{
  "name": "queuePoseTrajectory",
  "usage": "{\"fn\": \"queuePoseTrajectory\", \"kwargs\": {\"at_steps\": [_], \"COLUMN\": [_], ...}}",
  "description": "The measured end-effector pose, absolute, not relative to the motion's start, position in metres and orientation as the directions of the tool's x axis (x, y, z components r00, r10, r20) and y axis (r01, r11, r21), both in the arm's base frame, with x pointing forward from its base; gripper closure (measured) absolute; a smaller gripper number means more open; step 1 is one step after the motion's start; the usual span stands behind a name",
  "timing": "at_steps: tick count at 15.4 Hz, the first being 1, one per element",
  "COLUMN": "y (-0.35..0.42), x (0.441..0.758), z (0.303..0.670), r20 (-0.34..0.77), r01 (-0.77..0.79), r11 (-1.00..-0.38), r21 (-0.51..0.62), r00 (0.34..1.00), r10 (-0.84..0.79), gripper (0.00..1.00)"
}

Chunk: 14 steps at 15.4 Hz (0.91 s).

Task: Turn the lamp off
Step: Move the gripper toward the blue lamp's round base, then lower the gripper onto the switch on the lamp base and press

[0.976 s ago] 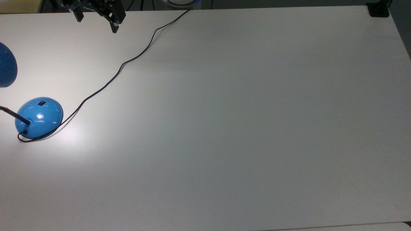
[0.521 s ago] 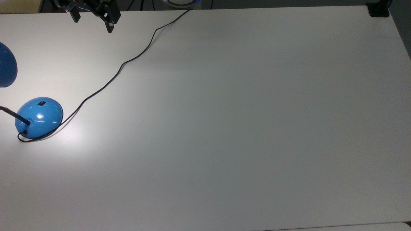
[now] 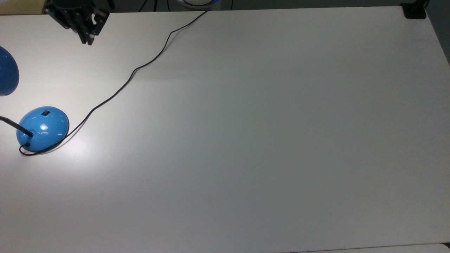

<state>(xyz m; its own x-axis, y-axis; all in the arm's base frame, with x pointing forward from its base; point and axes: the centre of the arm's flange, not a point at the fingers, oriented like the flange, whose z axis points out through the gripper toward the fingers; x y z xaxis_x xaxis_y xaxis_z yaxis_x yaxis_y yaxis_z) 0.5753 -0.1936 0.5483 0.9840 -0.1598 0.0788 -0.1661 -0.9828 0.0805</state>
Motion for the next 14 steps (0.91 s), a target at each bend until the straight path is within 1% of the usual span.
{"fn": "queuePoseTrajectory", "kwargs": {"at_steps": [1,2,4,8,11,14], "y": [-0.205,-0.217,-0.241,-0.262,-0.271,-0.286], "x": [0.580,0.583,0.588,0.580,0.572,0.572], "z": [0.534,0.519,0.484,0.431,0.398,0.377], "r20": [0.098,0.122,0.194,0.323,0.389,0.439], "r01": [-0.172,-0.183,-0.211,-0.209,-0.220,-0.253], "r11": [-0.981,-0.979,-0.971,-0.966,-0.961,-0.953], "r21": [0.086,0.093,0.112,0.151,0.165,0.167], "r00": [0.982,0.978,0.963,0.934,0.910,0.884], "r10": [-0.163,-0.171,-0.187,-0.152,-0.142,-0.158], "gripper": [0.98,0.99,0.99,0.99,0.99,0.99]}}
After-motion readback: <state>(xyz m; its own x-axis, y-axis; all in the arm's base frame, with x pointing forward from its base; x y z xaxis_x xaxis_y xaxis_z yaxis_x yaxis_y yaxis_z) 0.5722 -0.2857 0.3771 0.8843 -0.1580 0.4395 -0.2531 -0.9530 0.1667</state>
